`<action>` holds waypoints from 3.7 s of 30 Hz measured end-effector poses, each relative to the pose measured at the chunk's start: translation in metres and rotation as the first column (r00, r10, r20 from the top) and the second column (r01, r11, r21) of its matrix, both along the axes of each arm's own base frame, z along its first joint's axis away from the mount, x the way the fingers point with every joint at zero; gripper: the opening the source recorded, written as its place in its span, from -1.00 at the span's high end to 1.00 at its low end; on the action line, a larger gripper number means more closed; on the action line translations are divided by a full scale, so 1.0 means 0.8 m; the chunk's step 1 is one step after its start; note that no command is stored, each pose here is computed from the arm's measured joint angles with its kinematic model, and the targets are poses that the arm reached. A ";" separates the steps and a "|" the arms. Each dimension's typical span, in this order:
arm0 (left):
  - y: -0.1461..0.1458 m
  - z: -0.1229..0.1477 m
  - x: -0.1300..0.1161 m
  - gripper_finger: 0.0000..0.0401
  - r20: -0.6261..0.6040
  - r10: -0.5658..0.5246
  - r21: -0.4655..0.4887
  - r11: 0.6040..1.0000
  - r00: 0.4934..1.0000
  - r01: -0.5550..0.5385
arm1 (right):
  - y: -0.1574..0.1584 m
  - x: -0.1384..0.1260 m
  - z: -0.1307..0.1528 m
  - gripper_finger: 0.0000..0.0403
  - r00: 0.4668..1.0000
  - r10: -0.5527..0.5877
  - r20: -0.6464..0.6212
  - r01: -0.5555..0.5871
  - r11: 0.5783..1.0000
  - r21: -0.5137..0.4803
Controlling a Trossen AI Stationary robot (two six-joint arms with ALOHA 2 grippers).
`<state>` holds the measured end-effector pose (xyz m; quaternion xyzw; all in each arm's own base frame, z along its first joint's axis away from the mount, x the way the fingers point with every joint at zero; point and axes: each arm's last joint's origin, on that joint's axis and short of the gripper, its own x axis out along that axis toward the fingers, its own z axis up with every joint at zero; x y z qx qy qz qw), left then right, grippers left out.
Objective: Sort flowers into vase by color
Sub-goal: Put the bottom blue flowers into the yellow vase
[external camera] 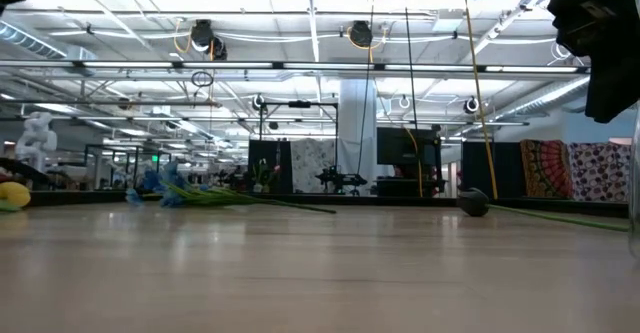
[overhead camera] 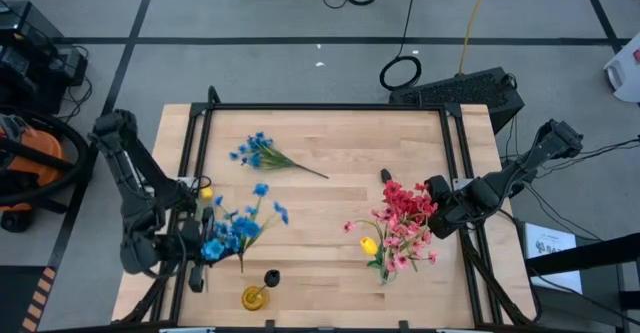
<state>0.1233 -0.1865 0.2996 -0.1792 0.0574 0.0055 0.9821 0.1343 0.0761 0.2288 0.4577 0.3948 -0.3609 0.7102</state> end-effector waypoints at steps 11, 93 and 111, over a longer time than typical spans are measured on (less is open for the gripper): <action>-0.045 -0.020 -0.001 0.95 0.026 -0.061 0.018 0.998 0.998 0.061 | 0.003 0.004 0.002 0.76 0.999 -0.009 0.033 0.008 0.999 0.037; -0.072 -0.111 0.046 0.95 -0.017 0.062 0.368 0.928 0.998 -0.051 | 0.005 0.004 0.001 0.76 0.996 -0.093 0.015 0.091 0.988 0.124; -0.061 -0.131 0.040 0.91 -0.023 0.068 0.288 0.956 0.997 -0.058 | 0.005 0.005 0.001 0.76 0.995 -0.094 0.021 0.090 0.988 0.129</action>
